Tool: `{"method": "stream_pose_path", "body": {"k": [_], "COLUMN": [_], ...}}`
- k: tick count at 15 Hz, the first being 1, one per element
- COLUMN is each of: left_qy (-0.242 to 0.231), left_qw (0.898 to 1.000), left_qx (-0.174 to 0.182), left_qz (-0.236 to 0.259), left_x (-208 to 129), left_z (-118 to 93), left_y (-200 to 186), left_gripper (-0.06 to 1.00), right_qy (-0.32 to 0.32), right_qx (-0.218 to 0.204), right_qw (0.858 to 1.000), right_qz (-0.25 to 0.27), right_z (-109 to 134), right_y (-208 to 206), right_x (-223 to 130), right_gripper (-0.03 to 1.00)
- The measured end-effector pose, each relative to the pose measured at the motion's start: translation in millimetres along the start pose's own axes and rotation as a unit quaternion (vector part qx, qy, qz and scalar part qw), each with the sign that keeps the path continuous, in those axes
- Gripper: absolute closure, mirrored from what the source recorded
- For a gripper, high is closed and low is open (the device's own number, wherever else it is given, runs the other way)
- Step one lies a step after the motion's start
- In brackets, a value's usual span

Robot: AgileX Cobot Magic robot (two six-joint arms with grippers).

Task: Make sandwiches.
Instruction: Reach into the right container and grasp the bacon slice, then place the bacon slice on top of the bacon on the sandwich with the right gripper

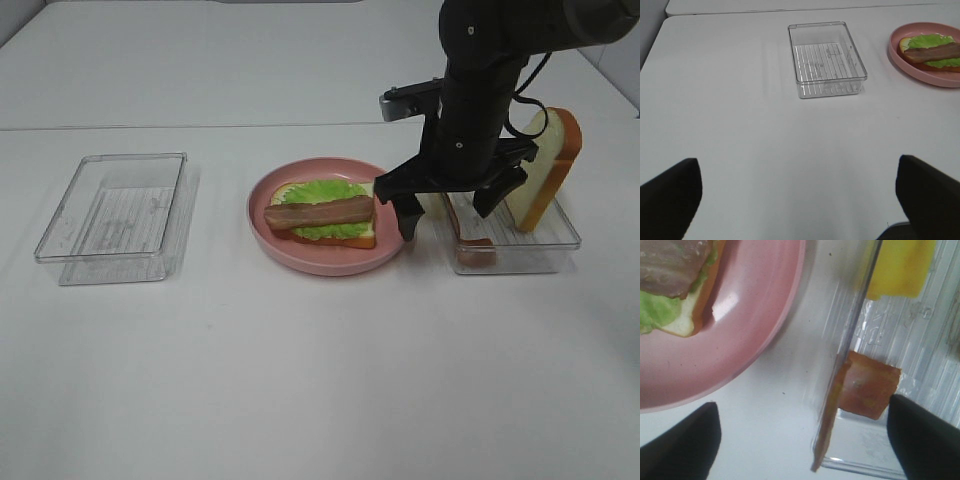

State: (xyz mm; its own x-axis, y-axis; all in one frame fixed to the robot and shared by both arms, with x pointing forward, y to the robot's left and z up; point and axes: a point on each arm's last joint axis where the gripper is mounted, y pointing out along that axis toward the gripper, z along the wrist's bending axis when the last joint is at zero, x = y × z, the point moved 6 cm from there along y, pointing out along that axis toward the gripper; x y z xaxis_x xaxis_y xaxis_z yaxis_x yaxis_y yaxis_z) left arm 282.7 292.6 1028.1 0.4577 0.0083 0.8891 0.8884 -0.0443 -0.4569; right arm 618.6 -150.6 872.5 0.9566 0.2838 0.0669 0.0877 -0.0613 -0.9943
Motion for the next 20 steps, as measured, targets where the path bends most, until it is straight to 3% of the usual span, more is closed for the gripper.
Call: {"method": "stream_pose_path", "body": {"k": [1,2,5,6,7,13,20], "left_qy": [0.000,0.000,0.000,0.000,0.000,0.000,0.000], "left_qw": [1.000,1.000,1.000,1.000,1.000,1.000,1.000], "left_qx": [0.000,0.000,0.000,0.000,0.000,0.000,0.000], "left_qz": [0.000,-0.001,-0.003,-0.004,-0.004,-0.004,-0.005], "left_x": [0,0,1,1,1,1,2], "left_z": [0,0,0,0,0,0,0], "left_y": [0,0,0,0,0,0,0], "left_gripper": [-0.03,-0.03,-0.03,-0.03,-0.03,-0.03,-0.03], "right_qy": [0.000,0.001,0.001,-0.004,-0.007,-0.010,0.002], "right_qx": [0.000,0.000,-0.021,-0.047,-0.051,-0.057,-0.056], "right_qw": [1.000,1.000,1.000,0.999,0.999,0.998,0.996], "right_qz": [0.000,-0.005,-0.009,-0.014,-0.015,-0.009,-0.069], "right_z": [0,0,-6,-14,-15,-17,-29], "right_y": [0,0,0,0,0,-3,-90], "right_x": [0,1,3,4,5,2,-11], "right_gripper": [0.16,0.33,0.63,0.89,0.93,0.95,0.95]}}
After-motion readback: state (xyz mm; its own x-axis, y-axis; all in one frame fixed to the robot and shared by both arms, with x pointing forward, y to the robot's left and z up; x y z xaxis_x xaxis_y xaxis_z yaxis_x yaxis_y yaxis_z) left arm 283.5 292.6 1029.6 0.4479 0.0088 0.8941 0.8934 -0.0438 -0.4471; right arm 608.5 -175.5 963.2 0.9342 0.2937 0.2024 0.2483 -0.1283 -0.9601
